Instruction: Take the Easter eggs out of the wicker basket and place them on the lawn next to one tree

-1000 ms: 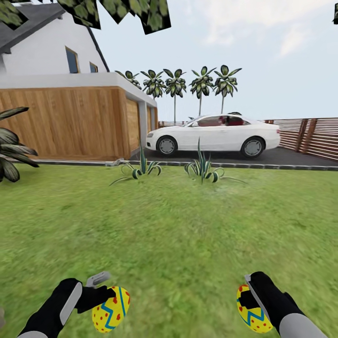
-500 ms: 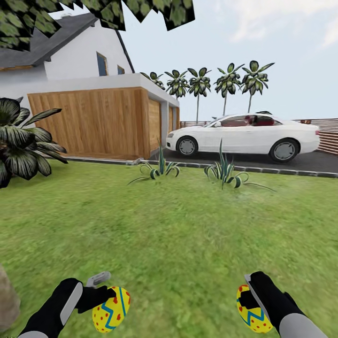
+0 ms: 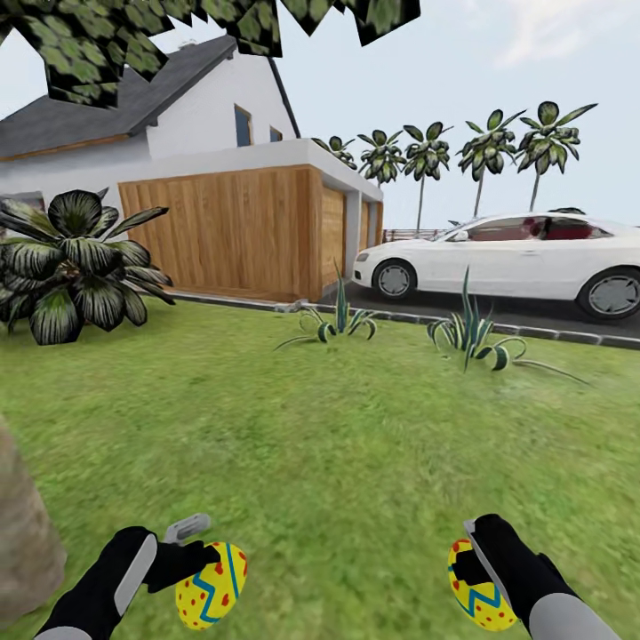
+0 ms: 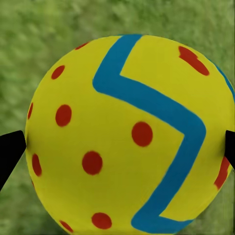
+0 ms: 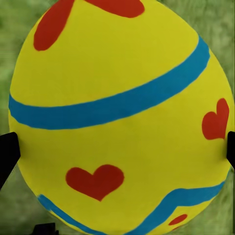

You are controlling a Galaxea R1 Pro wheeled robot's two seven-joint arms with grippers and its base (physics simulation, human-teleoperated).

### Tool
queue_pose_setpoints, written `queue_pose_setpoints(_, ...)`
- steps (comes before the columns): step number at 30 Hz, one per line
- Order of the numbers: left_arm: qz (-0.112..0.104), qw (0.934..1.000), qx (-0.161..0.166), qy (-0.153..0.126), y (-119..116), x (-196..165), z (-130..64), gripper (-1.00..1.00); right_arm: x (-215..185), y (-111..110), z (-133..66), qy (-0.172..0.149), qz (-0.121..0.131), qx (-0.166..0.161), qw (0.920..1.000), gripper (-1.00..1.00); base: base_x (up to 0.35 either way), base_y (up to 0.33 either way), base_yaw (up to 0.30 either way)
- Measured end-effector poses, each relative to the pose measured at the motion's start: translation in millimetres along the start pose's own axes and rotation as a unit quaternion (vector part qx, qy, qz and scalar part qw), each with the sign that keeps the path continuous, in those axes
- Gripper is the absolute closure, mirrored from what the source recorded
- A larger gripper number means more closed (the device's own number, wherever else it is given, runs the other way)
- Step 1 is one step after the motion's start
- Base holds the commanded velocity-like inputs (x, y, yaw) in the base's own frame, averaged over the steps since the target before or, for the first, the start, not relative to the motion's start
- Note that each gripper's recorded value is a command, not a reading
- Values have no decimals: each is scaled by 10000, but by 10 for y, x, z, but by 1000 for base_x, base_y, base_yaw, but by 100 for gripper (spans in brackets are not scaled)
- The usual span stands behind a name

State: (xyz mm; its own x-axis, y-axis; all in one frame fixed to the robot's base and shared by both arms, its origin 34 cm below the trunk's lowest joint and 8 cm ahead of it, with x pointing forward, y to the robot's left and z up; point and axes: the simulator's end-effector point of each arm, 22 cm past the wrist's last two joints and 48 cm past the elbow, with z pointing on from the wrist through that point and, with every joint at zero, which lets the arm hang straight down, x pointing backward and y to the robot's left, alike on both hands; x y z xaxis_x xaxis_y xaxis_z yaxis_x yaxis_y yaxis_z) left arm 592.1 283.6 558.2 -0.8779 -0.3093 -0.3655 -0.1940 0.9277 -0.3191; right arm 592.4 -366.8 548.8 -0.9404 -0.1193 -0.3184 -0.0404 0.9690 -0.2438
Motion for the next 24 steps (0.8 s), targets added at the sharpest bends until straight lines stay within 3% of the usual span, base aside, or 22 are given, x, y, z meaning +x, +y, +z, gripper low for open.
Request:
queue_pose_setpoints(12, -2, 10000, 0, 9, 1, 7, 4, 100, 2, -4, 1, 2, 1, 5, 10000, 100, 279, -200, 296)
queue_pose_setpoints(24, -6, 10000, 36, 6, -15, 5, 7, 100, 4, 5, 6, 8, -2, 1, 10000, 100, 10, -6, 296)
